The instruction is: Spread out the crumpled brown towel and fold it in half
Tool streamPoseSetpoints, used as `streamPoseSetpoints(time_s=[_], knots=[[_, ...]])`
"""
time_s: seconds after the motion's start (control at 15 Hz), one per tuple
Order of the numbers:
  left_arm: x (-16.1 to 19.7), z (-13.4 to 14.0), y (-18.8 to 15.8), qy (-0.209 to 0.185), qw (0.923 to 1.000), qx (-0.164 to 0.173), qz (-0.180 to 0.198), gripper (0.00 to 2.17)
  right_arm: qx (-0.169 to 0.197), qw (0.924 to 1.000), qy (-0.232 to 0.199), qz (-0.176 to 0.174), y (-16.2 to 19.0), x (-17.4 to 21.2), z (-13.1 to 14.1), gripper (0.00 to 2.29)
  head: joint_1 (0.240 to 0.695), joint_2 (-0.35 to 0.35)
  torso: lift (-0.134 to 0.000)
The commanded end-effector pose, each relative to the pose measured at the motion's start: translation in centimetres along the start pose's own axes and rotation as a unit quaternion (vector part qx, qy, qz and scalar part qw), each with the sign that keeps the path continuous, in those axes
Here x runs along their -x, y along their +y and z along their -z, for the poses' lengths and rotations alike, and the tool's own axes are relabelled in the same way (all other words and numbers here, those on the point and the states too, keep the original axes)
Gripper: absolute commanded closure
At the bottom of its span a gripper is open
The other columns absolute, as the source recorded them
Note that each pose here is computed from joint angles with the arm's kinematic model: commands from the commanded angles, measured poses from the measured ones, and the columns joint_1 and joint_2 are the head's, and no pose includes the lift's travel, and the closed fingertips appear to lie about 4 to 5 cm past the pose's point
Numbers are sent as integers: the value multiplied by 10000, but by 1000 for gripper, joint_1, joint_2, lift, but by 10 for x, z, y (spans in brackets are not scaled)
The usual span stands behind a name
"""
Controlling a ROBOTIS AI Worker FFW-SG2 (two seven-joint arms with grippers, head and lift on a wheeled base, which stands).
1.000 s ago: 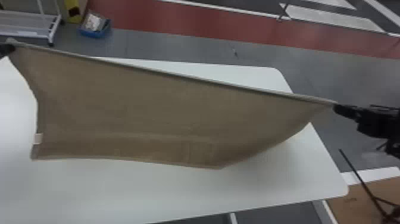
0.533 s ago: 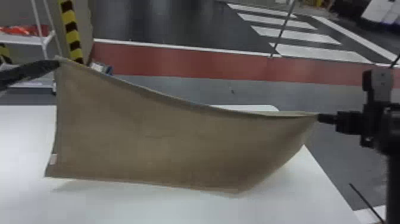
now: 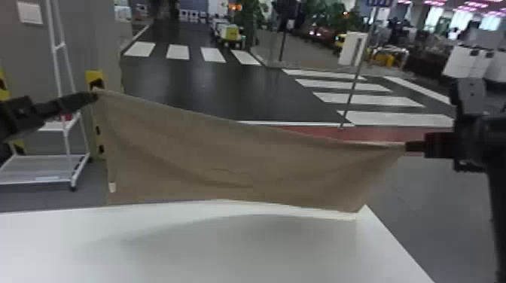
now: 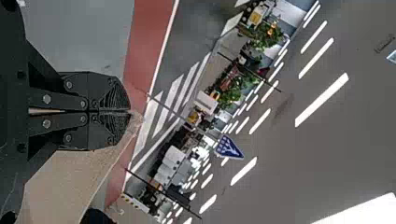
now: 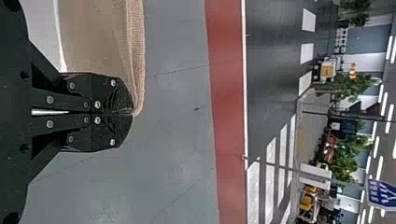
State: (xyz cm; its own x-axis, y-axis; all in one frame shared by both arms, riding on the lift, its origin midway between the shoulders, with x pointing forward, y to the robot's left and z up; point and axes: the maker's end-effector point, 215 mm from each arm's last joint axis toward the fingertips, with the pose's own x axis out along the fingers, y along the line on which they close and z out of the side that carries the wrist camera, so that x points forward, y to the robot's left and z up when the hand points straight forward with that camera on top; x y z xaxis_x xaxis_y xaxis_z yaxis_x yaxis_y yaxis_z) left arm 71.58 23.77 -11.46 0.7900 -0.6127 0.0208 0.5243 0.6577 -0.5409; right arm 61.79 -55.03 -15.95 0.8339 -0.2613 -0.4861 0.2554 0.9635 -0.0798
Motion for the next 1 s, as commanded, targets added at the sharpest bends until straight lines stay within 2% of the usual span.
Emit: streamPoseSetpoints(time_s=[0.0,0.13,0.2,0.33,0.47,0.6,0.8,0.93], knots=[[24,20,9,-155,9990,352,227,1153,70,9999,-81,-125,9,13,11,1328,362,-249,-125],[76,72,30,-174,9979,584,223,1153,359,9990,97,-245,21,34,78,1328,370,-243,-125],[109,107,38,-139,9971,726,151,1153,480,9981,204,-337,25,49,116,1328,417,-234,-125],[160,165,40,-42,9946,1026,157,1153,556,9965,341,-528,35,74,172,1328,512,-218,-125],[200,211,38,-50,9908,1323,272,1153,714,9950,353,-599,39,94,209,1328,614,-212,-125],[238,241,33,-134,9897,1409,237,1153,813,9934,242,-769,40,113,236,1328,695,-212,-125],[284,266,15,-242,9859,1613,372,1153,734,9940,302,-757,16,133,260,1328,695,-216,-125],[300,275,15,-223,9851,1673,326,1153,729,9921,360,-955,22,140,270,1328,695,-237,-125]])
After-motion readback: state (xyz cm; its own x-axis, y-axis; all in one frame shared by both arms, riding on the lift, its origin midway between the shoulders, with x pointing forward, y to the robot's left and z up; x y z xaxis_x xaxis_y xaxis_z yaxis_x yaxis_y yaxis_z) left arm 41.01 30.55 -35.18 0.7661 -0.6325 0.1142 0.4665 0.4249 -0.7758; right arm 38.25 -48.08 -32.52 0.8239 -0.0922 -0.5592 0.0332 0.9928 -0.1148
